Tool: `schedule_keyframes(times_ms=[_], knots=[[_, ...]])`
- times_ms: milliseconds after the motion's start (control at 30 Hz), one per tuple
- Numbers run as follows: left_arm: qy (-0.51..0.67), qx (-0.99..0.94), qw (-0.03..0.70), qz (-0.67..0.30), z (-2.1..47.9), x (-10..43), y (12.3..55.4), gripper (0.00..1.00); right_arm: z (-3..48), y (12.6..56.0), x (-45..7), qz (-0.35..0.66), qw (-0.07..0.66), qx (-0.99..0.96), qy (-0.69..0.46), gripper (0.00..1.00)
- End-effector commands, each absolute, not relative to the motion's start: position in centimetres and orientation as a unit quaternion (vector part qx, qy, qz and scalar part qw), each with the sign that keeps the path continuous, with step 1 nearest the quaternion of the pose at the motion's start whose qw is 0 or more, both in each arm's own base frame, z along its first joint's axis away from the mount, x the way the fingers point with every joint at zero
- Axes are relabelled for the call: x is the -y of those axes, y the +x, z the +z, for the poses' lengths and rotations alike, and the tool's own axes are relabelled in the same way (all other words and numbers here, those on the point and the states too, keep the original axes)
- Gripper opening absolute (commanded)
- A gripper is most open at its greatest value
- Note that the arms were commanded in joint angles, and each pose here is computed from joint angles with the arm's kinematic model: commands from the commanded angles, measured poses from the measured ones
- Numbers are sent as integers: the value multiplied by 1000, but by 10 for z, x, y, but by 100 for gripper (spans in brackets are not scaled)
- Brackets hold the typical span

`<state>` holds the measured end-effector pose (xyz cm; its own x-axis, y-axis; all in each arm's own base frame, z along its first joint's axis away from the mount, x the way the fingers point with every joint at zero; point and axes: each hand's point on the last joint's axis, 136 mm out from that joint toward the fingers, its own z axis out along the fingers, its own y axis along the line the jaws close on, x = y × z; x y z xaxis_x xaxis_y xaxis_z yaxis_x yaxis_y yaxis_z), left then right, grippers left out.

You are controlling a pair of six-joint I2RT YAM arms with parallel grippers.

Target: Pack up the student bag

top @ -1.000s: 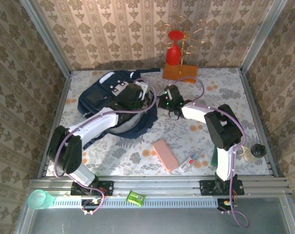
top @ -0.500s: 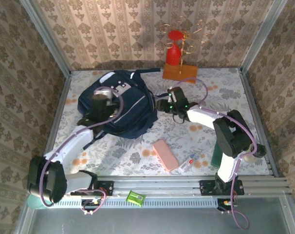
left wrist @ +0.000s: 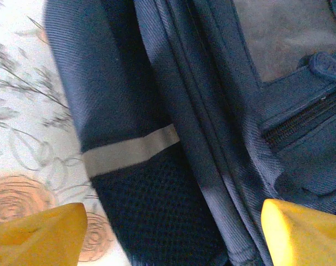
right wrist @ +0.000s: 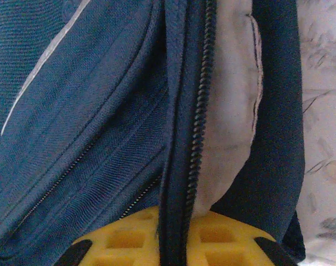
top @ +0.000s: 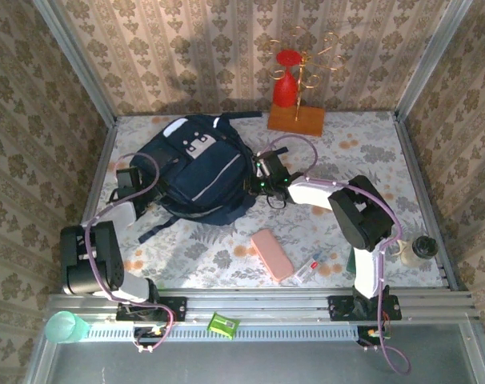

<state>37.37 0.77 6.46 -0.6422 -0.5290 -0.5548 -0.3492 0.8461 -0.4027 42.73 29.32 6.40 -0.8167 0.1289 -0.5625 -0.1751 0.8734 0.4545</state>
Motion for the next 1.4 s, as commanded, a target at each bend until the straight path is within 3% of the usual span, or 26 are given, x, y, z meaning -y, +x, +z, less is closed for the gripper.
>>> schedule_keyframes(times_ms=[0, 333, 600, 733, 900, 1000, 1167, 1300, 1367], knots=[[-241, -886, 354, -177, 76, 6, 383, 82, 54, 453, -247, 172, 315, -933, 10, 6], [-223, -886, 325, -244, 61, 58, 348, 72, 65, 481, -216, 142, 317, -938, 8, 5], [-209, -898, 336, -191, 56, 53, 335, 60, 60, 478, -222, 163, 312, -936, 10, 10], [-208, -898, 327, -208, 49, 60, 343, 53, 75, 477, -220, 161, 325, -932, 4, 18], [-208, -895, 326, -223, 45, 65, 348, 38, 106, 473, -208, 147, 351, -925, 0, 40], [-205, -892, 325, -236, 44, 69, 349, 27, 130, 461, -200, 144, 371, -917, 0, 47], [-206, -889, 328, -245, 44, 71, 347, 14, 161, 425, -216, 169, 400, -900, -19, 50], [-204, -872, 333, -297, 60, 85, 345, 0, 171, 386, -265, 228, 399, -885, -79, 51], [-206, -857, 336, -332, 72, 94, 342, 0, 170, 366, -291, 256, 393, -876, -110, 51]])
